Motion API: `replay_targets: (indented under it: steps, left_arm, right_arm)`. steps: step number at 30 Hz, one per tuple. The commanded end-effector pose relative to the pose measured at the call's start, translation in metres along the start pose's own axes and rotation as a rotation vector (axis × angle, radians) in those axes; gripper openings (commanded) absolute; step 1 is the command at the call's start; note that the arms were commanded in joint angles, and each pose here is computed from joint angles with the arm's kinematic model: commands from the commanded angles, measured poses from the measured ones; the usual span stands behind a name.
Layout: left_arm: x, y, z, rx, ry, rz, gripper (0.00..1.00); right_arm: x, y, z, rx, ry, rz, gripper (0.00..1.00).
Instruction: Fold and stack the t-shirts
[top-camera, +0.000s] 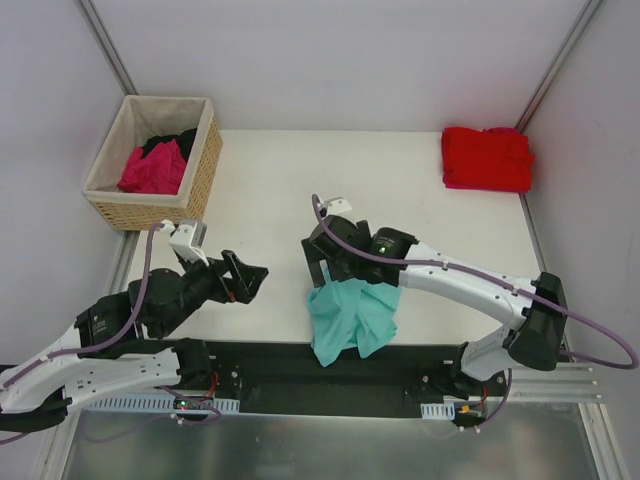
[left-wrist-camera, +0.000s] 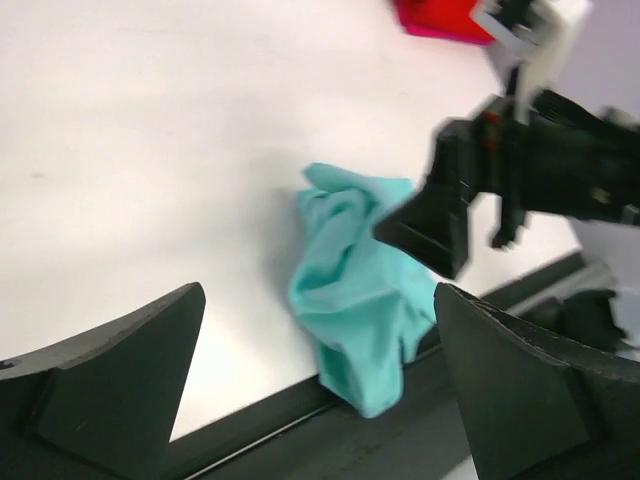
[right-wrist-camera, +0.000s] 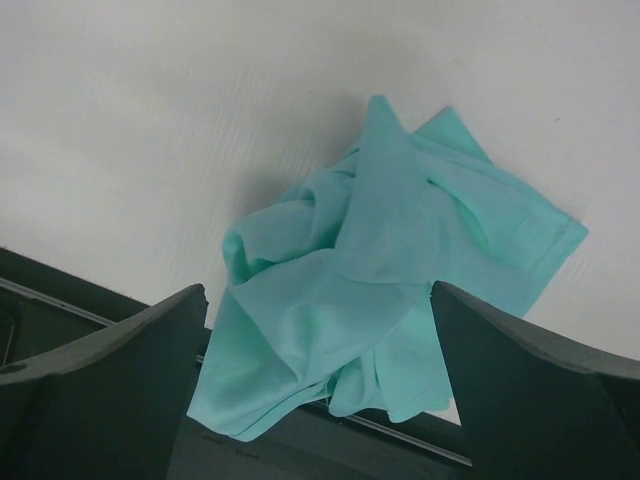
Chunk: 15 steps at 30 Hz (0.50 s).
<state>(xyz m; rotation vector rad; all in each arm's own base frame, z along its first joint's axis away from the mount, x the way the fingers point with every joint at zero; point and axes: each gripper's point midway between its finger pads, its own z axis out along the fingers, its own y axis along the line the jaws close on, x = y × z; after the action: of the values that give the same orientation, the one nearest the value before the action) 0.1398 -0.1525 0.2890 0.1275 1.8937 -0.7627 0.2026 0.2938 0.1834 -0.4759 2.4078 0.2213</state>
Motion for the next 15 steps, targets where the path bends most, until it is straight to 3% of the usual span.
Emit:
replay_targets:
  steps: [1, 10, 15]
  left_arm:
    - [0.004, 0.055, -0.004, -0.258, -0.051, 0.007, 0.99]
    - [0.013, 0.068, -0.002, -0.317, -0.053, 0.0, 0.99]
    - [0.024, 0.064, 0.011, -0.334, -0.013, 0.035, 0.99]
  right_arm:
    - [0.014, 0.028, -0.001, -0.056, 0.025, 0.006, 1.0]
    - [0.07, 0.027, -0.001, -0.021, 0.093, -0.027, 0.95]
    - [0.077, 0.014, 0.008, 0.032, 0.081, -0.032, 0.94]
